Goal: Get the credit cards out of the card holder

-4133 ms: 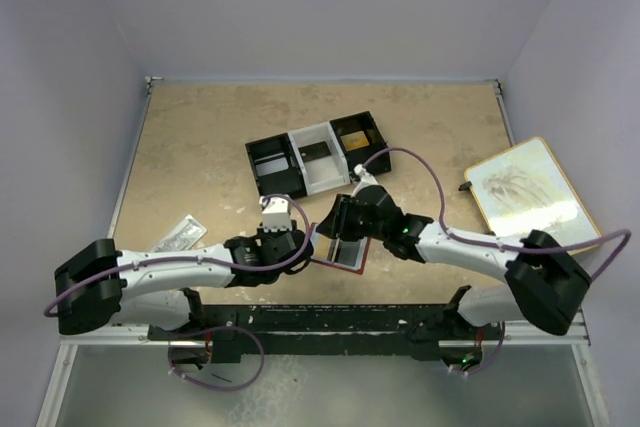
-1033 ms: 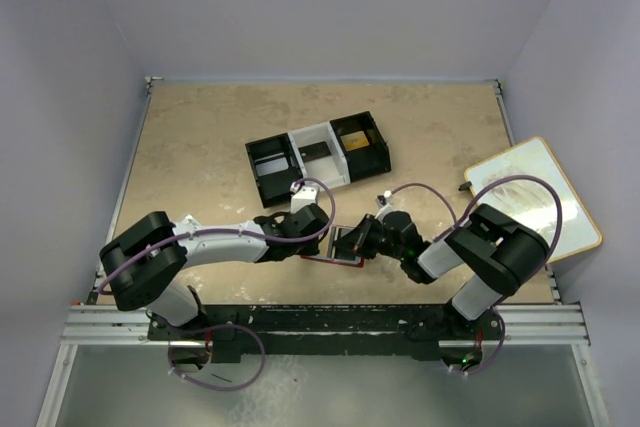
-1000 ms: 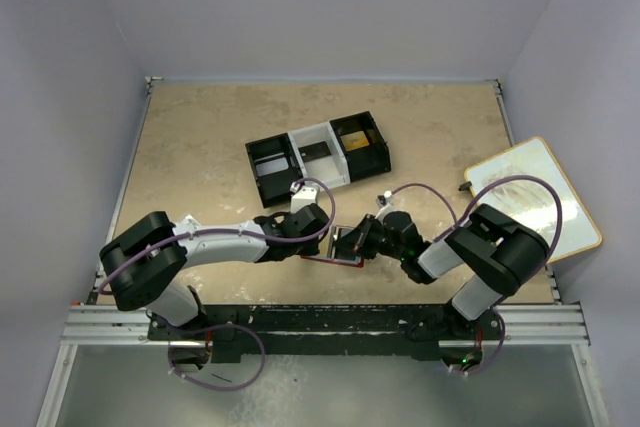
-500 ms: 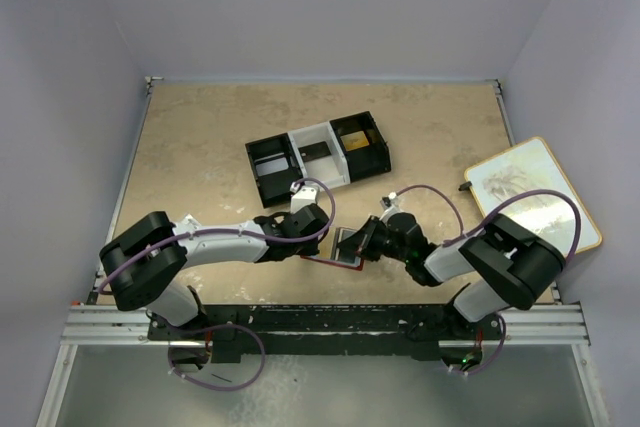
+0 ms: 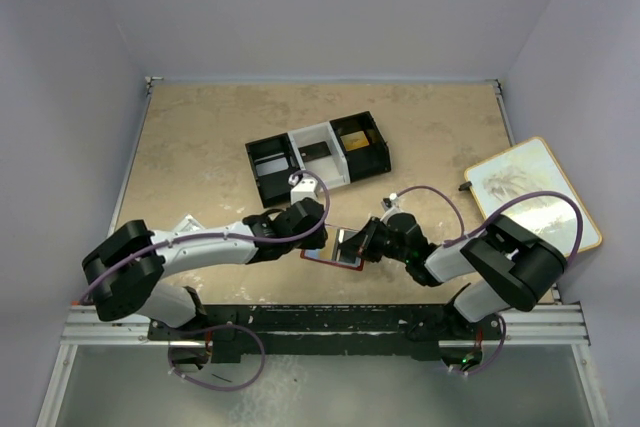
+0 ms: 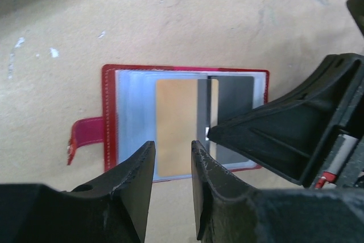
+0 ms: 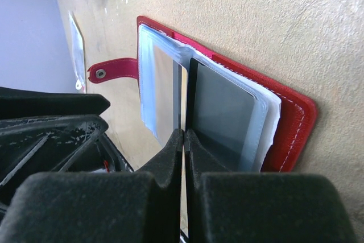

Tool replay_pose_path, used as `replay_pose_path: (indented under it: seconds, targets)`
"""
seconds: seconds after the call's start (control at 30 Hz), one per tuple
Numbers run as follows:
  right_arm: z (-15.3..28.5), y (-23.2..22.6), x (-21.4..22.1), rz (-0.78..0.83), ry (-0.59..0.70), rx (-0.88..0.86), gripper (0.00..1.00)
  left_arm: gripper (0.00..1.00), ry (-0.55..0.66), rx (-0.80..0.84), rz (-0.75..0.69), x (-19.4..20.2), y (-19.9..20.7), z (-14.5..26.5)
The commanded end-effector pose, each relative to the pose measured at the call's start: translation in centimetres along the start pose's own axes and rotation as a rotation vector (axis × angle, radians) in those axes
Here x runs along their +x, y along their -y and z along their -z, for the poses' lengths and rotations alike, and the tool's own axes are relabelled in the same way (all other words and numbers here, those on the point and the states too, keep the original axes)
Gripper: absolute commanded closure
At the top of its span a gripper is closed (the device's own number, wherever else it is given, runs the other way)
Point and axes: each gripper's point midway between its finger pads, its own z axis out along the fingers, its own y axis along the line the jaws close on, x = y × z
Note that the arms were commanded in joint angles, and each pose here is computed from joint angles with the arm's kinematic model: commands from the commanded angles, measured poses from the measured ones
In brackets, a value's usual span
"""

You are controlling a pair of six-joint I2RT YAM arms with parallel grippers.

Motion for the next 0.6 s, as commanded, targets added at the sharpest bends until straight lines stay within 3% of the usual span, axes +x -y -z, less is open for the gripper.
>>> replay_pose_path:
  seconds: [0.0, 0.2, 0.4, 0.57]
  targets:
    - [-0.2, 0.6, -0.4, 0.014, 0.014, 0.031, 1.0, 0.7, 0.029, 0.137, 0.038, -1.4, 3.8, -0.1]
    - [-0.2, 0.4, -0.3, 0.015, 0.006, 0.022, 1.0, 0.73, 0.008, 0.107, 0.074, 0.3, 2.4, -1.8]
    - [0.1, -0.2, -0.4, 0.019, 0.007, 0.006, 1.0, 0.79, -0.029, -0.095, 0.034, 2.4, -1.9, -3.7]
    - [0.6, -0.1, -0.8, 0.022, 0.028, 0.017, 1.0, 0.83, -0.038, -0.153, 0.007, 2.8, -3.2, -3.7]
